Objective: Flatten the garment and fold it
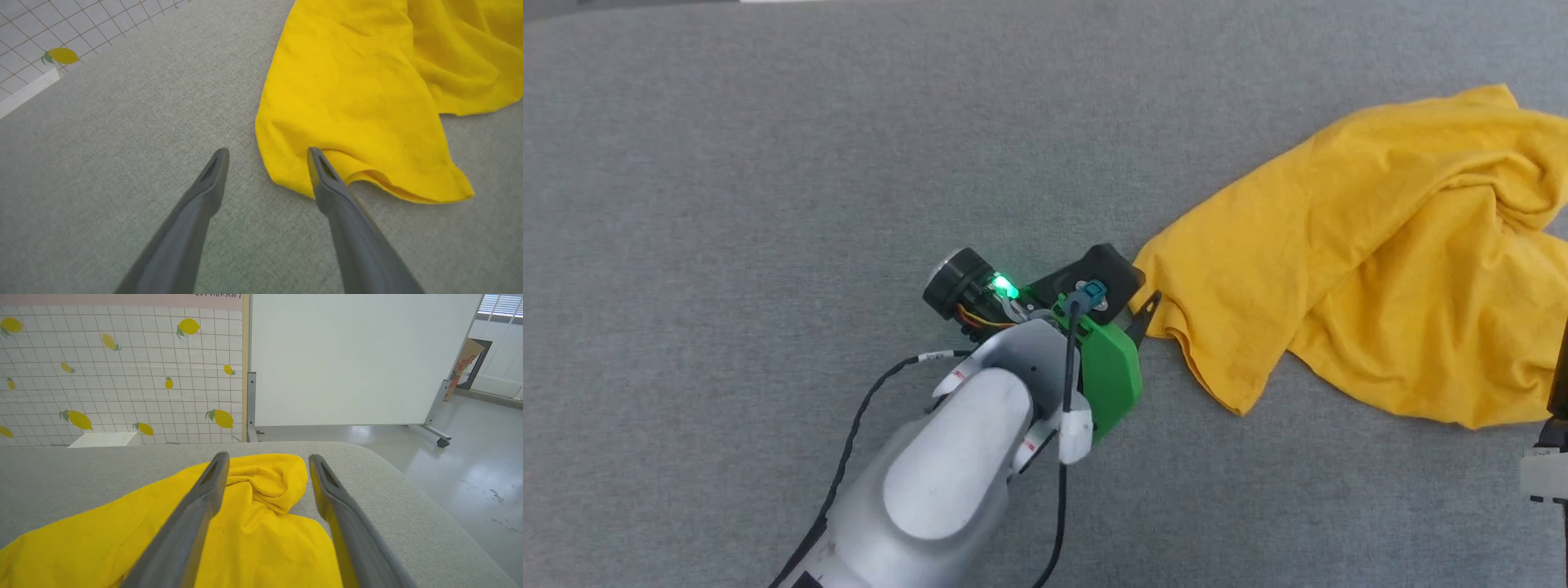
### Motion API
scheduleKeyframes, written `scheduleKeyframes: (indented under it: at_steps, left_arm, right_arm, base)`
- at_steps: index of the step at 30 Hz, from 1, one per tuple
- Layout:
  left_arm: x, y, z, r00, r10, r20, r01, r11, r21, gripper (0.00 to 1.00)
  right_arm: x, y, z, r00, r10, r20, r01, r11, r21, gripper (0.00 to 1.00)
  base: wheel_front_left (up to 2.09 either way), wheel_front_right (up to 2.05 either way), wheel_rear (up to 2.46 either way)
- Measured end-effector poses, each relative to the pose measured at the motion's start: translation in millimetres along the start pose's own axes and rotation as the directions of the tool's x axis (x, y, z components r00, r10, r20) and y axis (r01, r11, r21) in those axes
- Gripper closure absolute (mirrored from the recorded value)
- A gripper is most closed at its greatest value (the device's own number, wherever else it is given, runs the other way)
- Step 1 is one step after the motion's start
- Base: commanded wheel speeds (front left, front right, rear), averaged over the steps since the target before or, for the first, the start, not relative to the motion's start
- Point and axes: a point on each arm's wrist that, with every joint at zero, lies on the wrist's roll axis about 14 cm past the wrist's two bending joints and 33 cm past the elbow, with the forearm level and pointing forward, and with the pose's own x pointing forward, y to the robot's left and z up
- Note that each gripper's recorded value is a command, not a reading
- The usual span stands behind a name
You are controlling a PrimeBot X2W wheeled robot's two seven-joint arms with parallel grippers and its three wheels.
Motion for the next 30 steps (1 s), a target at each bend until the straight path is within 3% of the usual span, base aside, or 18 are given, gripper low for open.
scheduleKeyframes:
  at_steps: [8, 9, 11, 17, 21, 26, 30]
  left_arm:
    - [22.0, -11.8, -39.7, 0.988, -0.057, -0.144, 0.055, 0.998, -0.02, 0.0]
    - [24.6, -13.1, -40.4, 0.987, -0.062, -0.15, 0.061, 0.998, -0.016, 0.5]
    - [28.0, -15.2, -39.8, 0.986, -0.073, -0.15, 0.071, 0.997, -0.018, 1.0]
    - [25.0, -14.3, -22.1, 0.996, -0.061, -0.067, 0.055, 0.995, -0.087, 1.0]
    - [7.3, 5.8, 3.6, 0.998, 0.044, 0.049, -0.034, 0.981, -0.193, 1.0]
    - [-47.8, 65.2, 2.7, 0.966, 0.248, 0.072, -0.226, 0.947, -0.228, 1.0]
    - [-111.9, 130.6, -7.1, 0.896, 0.443, 0.04, -0.428, 0.882, -0.197, 1.0]
  right_arm:
    - [-1.4, -10.9, -14.9, 0.999, -0.034, -0.042, 0.034, 0.999, -0.008, 0.0]
    - [-1.8, -12.1, -16.5, 0.998, -0.037, -0.046, 0.037, 0.999, -0.01, 0.0]
    - [-2.0, -13.7, -18.3, 0.998, -0.042, -0.051, 0.042, 0.999, -0.01, 0.0]
    - [-2.7, -16.3, -16.7, 0.998, -0.05, -0.045, 0.05, 0.999, -0.005, 0.0]
    - [-4.4, -15.0, -7.1, 0.999, -0.045, -0.019, 0.045, 0.999, 0.009, 0.0]
    - [-10.6, -9.5, 4.1, 1.0, -0.023, -0.003, 0.023, 0.999, 0.03, 0.0]
    - [-13.2, -3.8, 14.2, 1.0, -0.003, 0.014, 0.002, 0.999, 0.041, 0.0]
  base:
    - [0.0, 0.0, 0.0]
    - [0.0, 0.0, 0.0]
    - [0.0, 0.0, 0.0]
    - [0.0, 0.0, 0.0]
    - [0.0, 0.0, 0.0]
    - [0.0, 0.0, 0.0]
    - [0.0, 0.0, 0.0]
